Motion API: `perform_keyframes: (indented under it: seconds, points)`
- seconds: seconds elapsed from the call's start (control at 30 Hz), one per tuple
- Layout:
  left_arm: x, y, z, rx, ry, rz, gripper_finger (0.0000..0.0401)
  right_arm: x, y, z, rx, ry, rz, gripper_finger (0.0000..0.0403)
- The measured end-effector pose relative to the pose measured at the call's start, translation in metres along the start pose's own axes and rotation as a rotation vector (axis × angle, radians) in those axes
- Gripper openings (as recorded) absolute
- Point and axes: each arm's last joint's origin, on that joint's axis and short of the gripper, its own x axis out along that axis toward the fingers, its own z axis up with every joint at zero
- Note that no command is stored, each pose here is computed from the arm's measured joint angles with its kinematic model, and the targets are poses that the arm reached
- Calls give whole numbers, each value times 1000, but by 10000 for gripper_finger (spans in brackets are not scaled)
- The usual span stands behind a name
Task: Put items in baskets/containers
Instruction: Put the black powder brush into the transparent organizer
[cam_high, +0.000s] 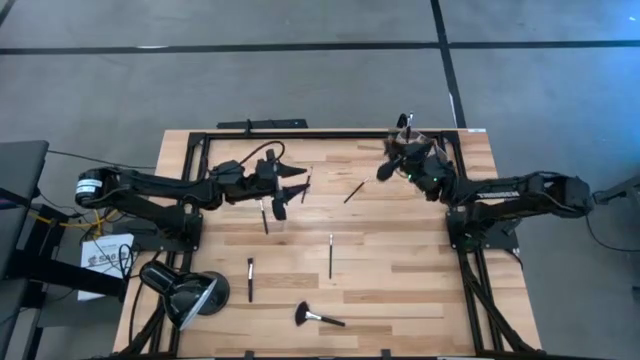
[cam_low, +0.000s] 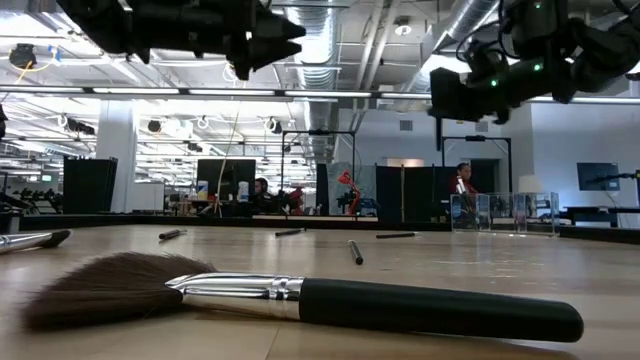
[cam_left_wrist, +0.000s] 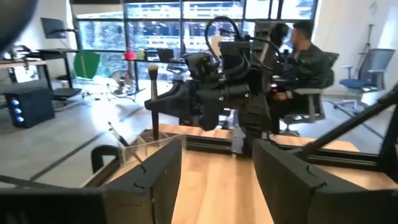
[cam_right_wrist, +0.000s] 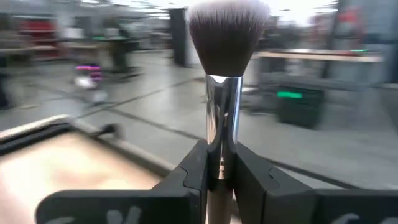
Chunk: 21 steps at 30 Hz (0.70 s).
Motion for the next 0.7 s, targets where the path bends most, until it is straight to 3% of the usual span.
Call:
perform_keyframes:
  seconds: [0.3,0.47,0.7]
  points:
    - [4,35,-6,25,-3,72,190,15,-42,-9,28,50,-451,45]
    - [2,52,-6,30,-2,90,190,18,-59,-21,82,130,-534,40]
    - [-1,66,-5,41,-10,142,190,17,-66,-29,66,188,-575,43]
